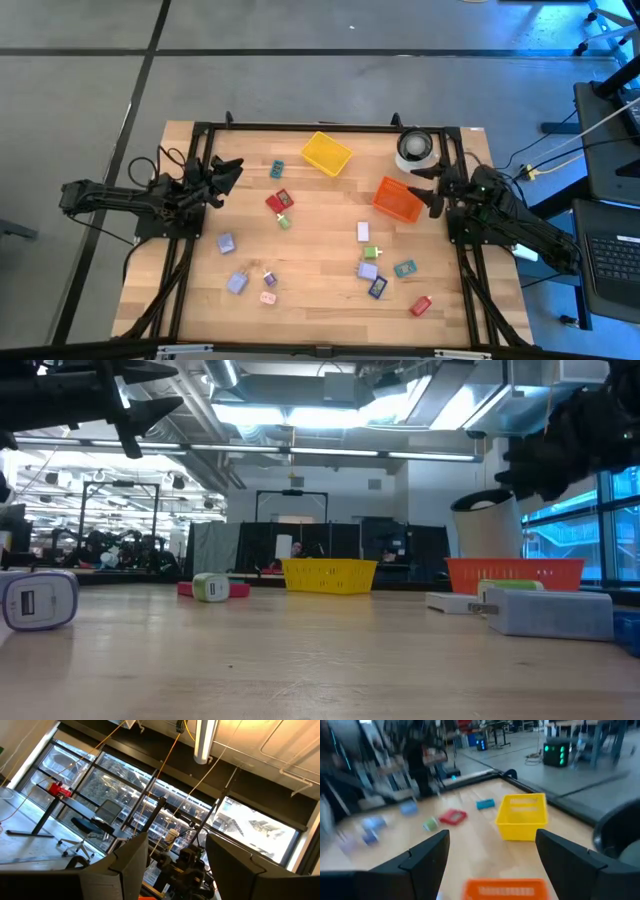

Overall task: Pick & Place Office items
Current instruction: Put the white digital clock into the yellow bin

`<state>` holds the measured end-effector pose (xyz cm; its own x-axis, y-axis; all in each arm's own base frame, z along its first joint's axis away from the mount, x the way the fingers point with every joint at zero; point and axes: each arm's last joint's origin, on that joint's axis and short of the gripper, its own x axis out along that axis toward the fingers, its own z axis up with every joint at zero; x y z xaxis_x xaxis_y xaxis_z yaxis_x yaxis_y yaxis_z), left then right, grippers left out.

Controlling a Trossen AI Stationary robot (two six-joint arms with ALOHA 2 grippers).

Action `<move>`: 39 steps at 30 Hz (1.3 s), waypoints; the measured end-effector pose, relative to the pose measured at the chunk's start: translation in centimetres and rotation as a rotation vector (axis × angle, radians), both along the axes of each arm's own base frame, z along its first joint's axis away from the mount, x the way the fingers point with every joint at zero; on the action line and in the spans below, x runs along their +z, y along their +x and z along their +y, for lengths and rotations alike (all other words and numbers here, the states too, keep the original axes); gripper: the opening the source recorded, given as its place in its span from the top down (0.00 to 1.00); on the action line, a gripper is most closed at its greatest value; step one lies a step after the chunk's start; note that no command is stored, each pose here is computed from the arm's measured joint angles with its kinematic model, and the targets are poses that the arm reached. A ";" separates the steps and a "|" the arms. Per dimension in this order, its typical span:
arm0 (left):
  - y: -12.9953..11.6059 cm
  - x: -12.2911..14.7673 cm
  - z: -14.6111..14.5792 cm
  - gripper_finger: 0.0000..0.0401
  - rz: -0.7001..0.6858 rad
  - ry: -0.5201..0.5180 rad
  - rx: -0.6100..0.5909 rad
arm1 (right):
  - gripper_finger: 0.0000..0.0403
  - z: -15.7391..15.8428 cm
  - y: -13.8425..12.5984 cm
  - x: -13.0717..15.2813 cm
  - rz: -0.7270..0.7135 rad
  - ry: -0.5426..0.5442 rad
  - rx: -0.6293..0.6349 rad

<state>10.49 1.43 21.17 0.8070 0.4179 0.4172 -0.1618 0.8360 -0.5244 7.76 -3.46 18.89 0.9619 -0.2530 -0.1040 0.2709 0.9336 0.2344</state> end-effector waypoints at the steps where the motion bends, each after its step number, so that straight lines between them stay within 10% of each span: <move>1: 0.0 0.0 0.0 0.51 0.000 0.000 0.000 | 0.26 0.0 0.0 0.1 -0.029 0.074 -0.009; 11: 0.0 0.0 0.0 0.51 0.000 0.000 0.000 | 0.26 -0.6 -0.2 1.3 -0.412 0.742 -0.218; 24: 0.0 0.0 0.0 0.51 0.000 0.000 0.000 | 0.26 -1.3 -0.7 1.4 -0.602 0.798 -0.507; 39: 0.0 0.0 0.0 0.51 0.000 0.000 0.000 | 0.26 -0.9 -0.4 1.4 -0.546 0.892 -0.341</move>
<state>10.49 1.43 21.17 0.8070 0.4179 0.4173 -0.1619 0.8361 -0.5242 7.40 -4.37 20.28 0.8277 -0.5600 0.0370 0.1368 0.2653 0.9544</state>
